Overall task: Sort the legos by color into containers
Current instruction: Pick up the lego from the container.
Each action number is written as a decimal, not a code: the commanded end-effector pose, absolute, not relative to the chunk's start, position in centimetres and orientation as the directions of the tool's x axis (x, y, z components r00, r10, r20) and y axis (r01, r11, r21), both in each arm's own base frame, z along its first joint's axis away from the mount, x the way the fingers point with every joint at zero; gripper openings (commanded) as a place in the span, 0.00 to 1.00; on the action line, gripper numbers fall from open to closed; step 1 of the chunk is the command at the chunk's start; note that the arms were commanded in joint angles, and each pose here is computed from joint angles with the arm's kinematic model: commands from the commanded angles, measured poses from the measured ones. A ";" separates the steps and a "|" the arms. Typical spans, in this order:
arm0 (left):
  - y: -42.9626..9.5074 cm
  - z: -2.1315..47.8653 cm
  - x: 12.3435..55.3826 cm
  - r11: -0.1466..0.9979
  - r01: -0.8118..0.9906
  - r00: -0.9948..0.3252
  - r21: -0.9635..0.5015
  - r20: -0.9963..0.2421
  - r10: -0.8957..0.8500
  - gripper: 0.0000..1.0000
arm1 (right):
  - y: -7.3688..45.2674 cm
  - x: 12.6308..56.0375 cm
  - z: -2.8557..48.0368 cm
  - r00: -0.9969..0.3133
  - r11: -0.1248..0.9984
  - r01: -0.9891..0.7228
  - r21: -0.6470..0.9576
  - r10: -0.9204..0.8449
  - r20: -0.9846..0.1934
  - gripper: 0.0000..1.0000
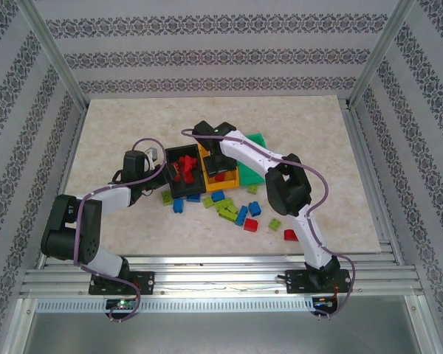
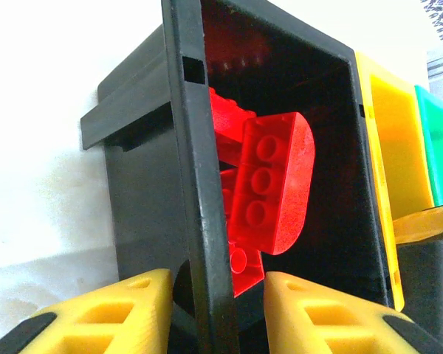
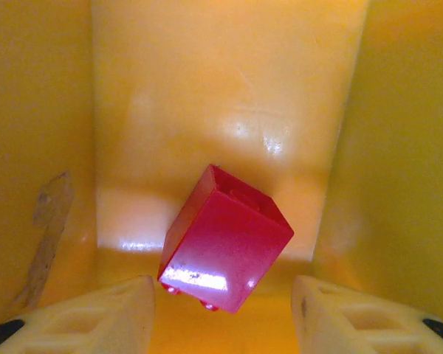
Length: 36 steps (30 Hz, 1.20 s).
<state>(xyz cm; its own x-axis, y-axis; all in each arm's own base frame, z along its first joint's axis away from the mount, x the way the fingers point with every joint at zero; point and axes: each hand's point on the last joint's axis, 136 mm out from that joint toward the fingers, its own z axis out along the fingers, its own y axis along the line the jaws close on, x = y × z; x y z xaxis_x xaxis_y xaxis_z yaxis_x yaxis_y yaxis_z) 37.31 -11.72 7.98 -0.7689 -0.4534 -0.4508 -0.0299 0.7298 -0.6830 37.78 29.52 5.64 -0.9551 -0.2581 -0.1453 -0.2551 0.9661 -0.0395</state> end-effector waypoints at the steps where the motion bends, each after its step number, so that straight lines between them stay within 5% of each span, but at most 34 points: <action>1: -12.7 8.5 37.0 0.710 0.010 -0.774 -0.704 -0.455 -0.441 0.37 | 30.6 37.3 4.2 -0.970 0.979 -0.202 -0.017 -0.203 -0.137 0.54; 14: -12.8 8.8 37.0 0.703 0.021 -0.773 -0.711 -0.457 -0.439 0.37 | 31.2 37.7 1.9 -0.983 0.987 -0.160 -0.026 -0.161 -0.092 0.55; 19: -12.8 9.0 37.0 0.704 0.023 -0.771 -0.710 -0.461 -0.439 0.37 | 31.4 38.2 2.0 -0.976 0.982 -0.185 -0.030 -0.188 -0.106 0.38; 22: -12.6 8.7 37.0 0.709 0.012 -0.772 -0.705 -0.457 -0.442 0.38 | 31.4 38.9 3.3 -0.966 0.977 -0.210 -0.036 -0.213 -0.143 0.21; 36: -12.5 7.6 39.5 0.708 -0.038 -0.766 -0.705 -0.434 -0.473 0.38 | 34.8 40.3 15.8 -0.844 0.910 -0.407 0.086 -0.339 -0.415 0.24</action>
<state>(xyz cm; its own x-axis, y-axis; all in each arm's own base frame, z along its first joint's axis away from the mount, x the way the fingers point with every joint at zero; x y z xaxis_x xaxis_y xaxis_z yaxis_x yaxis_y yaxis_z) 37.93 -11.78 6.70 -0.7822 -0.4658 -0.4137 -0.0677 0.7237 -0.6868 40.47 32.13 10.14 -0.9114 -0.2920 -0.2899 -0.3080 0.9513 0.0104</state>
